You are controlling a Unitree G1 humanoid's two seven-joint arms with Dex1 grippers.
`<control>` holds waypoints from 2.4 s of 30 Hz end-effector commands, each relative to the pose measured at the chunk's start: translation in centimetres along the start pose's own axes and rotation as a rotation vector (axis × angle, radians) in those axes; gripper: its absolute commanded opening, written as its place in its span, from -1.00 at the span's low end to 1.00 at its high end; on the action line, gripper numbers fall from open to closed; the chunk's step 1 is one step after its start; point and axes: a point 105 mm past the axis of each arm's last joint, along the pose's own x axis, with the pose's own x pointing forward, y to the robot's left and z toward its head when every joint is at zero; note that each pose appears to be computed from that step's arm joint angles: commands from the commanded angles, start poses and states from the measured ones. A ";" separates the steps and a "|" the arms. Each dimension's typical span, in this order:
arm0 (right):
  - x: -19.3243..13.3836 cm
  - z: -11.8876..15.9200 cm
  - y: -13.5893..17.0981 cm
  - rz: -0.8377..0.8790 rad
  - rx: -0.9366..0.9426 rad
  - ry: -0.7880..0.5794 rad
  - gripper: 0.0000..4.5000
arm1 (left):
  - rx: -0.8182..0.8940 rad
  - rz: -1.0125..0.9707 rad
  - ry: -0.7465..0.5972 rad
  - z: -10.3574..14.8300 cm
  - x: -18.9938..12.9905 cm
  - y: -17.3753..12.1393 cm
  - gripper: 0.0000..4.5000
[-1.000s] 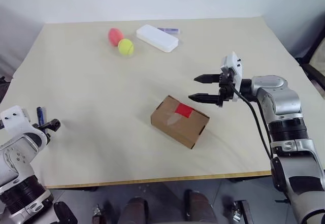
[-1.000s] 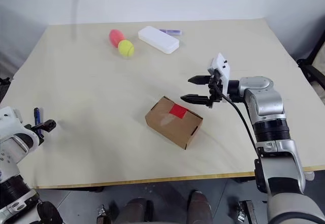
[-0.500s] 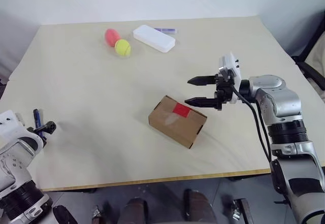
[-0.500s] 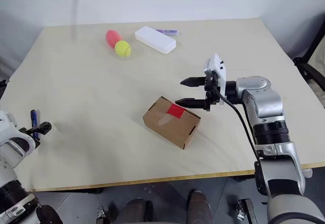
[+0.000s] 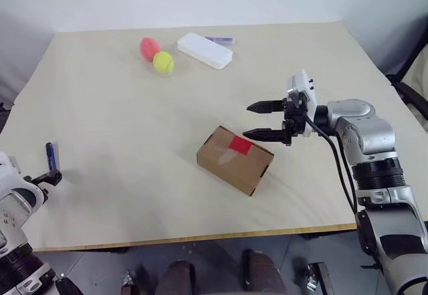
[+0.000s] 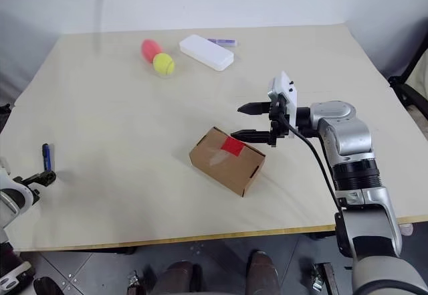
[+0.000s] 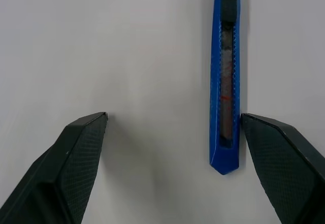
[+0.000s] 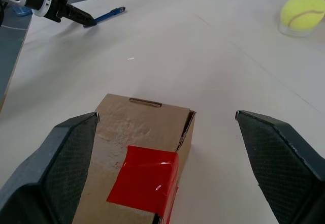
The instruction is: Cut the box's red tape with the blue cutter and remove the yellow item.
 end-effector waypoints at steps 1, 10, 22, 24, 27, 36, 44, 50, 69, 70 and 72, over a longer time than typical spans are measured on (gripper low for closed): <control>-0.3 1.4 -0.2 -0.004 -0.051 -0.014 1.00 | -0.003 -0.006 0.047 -0.9 0.9 -0.2 0.97; -0.3 1.3 -0.2 -0.006 -0.054 -0.012 1.00 | 0.089 -0.062 0.159 -2.2 1.7 -1.2 0.71; -0.3 1.3 -0.2 -0.015 -0.053 -0.014 1.00 | 0.147 -0.074 0.237 -2.6 1.8 -1.5 -0.84; -0.4 1.2 -0.3 -0.019 -0.052 -0.011 1.00 | 0.146 -0.061 0.229 -2.4 1.6 -1.1 -0.84; -0.4 1.2 -0.3 -0.022 -0.051 -0.009 1.00 | 0.148 -0.051 0.225 -2.3 1.4 -0.7 -0.84; -0.2 2.3 0.1 0.002 -0.080 -0.012 1.00 | 0.270 -0.325 0.138 -1.4 -1.9 -5.0 -0.84; 1.0 3.4 1.4 0.044 -0.121 -0.033 1.00 | 0.536 -0.763 0.227 -4.3 -7.5 -9.3 -0.84; 2.0 3.1 3.5 0.098 -0.147 -0.011 1.00 | 0.777 -1.000 0.295 -6.4 -9.6 -10.7 -0.84; 10.2 -0.6 14.3 0.421 -0.514 0.228 -0.69 | 1.468 -1.317 0.144 -8.7 -8.7 -14.2 -0.84; 10.6 -0.9 14.7 0.431 -0.519 0.225 -0.82 | 1.466 -1.327 0.127 -8.7 -8.7 -14.5 -0.84; 11.3 -1.5 15.0 0.443 -0.533 0.230 -1.00 | 1.457 -1.327 0.110 -8.7 -8.5 -14.9 -0.84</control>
